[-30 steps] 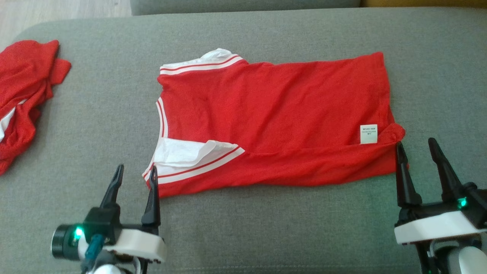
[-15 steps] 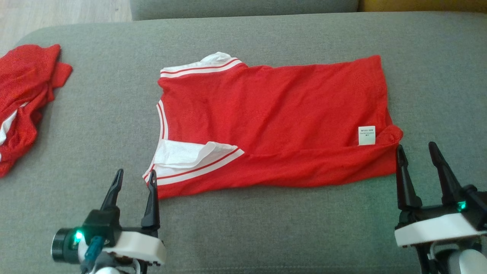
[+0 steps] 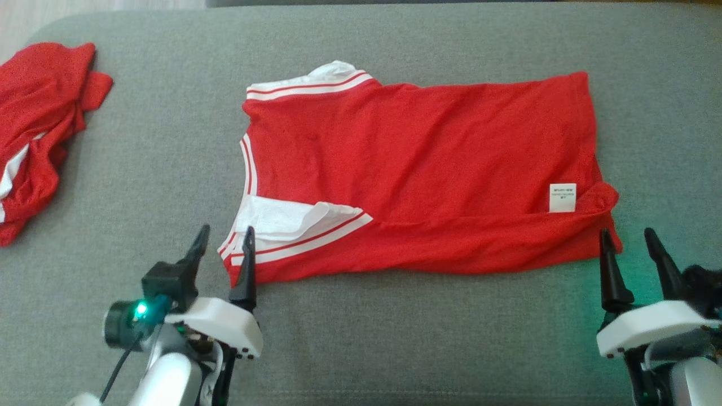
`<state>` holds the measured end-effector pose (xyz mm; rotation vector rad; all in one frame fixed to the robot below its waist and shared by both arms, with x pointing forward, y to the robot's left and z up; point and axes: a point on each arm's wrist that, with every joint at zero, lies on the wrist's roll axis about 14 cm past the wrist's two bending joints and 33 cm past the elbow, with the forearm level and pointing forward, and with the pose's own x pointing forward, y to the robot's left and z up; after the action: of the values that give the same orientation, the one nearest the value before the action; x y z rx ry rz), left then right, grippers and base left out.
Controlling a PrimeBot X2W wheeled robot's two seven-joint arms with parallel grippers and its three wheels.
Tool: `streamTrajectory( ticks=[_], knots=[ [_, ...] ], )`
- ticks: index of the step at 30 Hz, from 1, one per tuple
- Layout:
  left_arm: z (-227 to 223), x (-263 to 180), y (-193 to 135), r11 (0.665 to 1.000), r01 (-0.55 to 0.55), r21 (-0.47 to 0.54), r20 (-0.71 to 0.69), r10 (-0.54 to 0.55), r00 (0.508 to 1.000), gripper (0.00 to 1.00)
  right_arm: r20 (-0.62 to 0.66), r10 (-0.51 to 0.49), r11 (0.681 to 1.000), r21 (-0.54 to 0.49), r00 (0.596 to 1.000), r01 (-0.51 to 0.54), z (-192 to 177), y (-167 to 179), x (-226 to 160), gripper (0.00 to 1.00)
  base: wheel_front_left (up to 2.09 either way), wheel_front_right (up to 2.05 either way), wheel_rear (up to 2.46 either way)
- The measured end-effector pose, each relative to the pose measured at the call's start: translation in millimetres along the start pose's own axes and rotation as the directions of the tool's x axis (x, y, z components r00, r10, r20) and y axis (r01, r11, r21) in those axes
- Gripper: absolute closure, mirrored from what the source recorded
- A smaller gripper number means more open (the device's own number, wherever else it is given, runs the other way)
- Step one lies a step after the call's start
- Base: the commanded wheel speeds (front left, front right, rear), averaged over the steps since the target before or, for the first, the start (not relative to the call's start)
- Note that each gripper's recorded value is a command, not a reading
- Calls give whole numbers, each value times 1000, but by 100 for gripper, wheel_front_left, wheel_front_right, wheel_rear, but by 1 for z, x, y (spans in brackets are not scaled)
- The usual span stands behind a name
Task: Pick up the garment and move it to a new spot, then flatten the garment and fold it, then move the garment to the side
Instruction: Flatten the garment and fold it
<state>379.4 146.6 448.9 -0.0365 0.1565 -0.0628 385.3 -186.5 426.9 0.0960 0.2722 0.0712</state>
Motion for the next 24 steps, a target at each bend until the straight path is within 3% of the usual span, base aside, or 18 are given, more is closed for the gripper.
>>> streamTrajectory(
  ticks=[8, 12, 13, 14, 15, 16, 17, 24],
  knots=[
    [-75, -4, -6, 992, -9, -129, -311, -31, 950, 0, -240, -27, 998, 41, 970, 38, -59, -10, 10, 0, 0, 0, 0],
    [-82, 5, -10, 987, 4, -159, -344, -59, 937, 0, -273, -27, 997, 61, 962, 45, -65, -10, 18, 0, 0, 0, 0],
    [-82, 9, -11, 986, 9, -167, -346, -67, 936, 0, -280, -26, 997, 66, 960, 46, -66, -10, 20, 14, 0, 0, 0],
    [-83, 11, -12, 984, 10, -180, -354, -75, 932, 1, -280, -23, 996, 73, 960, 45, -65, -9, 22, 69, 0, 0, 0],
    [-84, 13, -12, 982, 7, -189, -363, -76, 929, 42, -280, -22, 996, 76, 960, 45, -64, -9, 24, 100, 0, 0, 0],
    [-84, 13, -13, 981, 9, -192, -365, -80, 928, 83, -289, -19, 996, 83, 957, 45, -66, -8, 24, 100, 0, 0, 0],
    [-84, 14, -12, 981, 7, -193, -366, -79, 927, 100, -291, -18, 995, 90, 956, 46, -66, -8, 24, 100, 0, 0, 0],
    [-81, 13, -7, 983, 9, -183, -349, -74, 934, 100, -278, -12, 993, 106, 961, 43, -62, -6, 24, 100, 0, 0, 0]
  ],
)
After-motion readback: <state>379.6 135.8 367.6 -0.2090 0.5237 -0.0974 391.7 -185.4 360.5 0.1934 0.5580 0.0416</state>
